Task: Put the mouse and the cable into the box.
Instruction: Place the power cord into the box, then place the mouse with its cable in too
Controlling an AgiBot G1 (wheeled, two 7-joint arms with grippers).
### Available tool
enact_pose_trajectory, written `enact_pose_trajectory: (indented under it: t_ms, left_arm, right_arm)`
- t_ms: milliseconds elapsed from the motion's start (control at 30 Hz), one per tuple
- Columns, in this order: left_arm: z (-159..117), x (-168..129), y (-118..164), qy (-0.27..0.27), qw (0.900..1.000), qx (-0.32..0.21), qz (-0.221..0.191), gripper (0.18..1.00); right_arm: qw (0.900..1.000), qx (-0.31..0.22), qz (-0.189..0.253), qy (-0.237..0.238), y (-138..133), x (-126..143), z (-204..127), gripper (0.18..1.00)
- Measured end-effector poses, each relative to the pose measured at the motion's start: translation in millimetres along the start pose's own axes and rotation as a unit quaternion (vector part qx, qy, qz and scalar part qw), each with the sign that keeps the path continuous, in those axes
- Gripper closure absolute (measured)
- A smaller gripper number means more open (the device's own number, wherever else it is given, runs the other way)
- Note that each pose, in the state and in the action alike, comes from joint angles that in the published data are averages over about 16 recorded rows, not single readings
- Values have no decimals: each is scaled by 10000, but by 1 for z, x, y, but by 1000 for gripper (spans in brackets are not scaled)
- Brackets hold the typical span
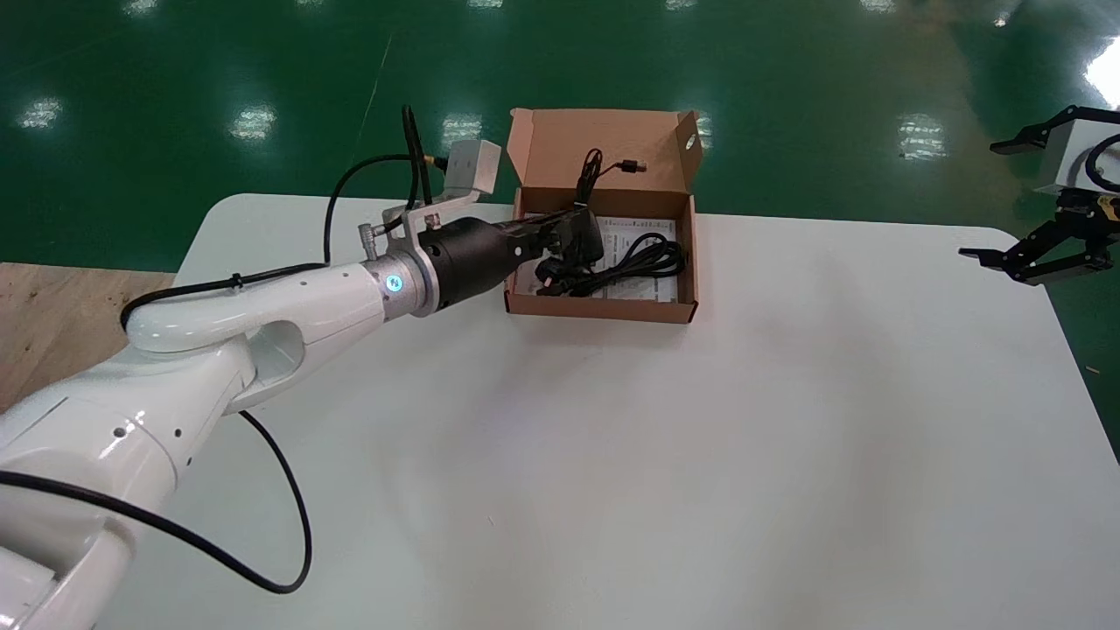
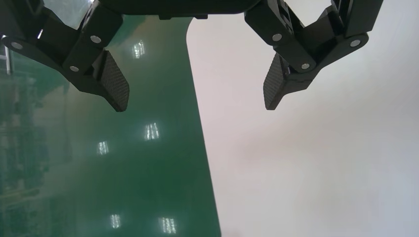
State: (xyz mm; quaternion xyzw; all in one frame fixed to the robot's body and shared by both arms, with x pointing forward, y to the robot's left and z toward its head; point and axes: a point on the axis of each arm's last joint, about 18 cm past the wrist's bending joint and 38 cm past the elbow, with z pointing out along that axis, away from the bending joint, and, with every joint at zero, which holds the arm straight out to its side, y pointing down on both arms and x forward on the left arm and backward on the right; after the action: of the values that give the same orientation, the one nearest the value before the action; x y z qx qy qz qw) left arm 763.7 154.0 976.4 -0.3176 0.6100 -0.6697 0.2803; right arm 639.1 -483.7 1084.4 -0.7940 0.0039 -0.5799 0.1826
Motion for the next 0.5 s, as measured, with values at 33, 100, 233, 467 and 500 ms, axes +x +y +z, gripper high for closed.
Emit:
enact_pose_trajectory:
  t_ms: [33,100,233,467,500]
  left_arm:
    - [0,-1,1,-31,10000,-5,-89,970]
    - [1,-1,1,-81,9997,-12,-213,970]
    - [3,-1,2,-160,9992,-26,-366,966]
    - [5,-1,3,-224,9988,-51,-428,931]
    - [5,-1,3,-226,9988,-52,-429,923]
  right_arm:
    - [10000,1,3,-9,0,0,0,179]
    - [10000,2,6,-24,0,-1,-1,179]
    - [10000,26,41,-62,-1,-2,-2,179]
    - [9998,74,120,-104,-2,-4,-2,179]
    - [9998,78,128,-107,-2,-4,-2,179]
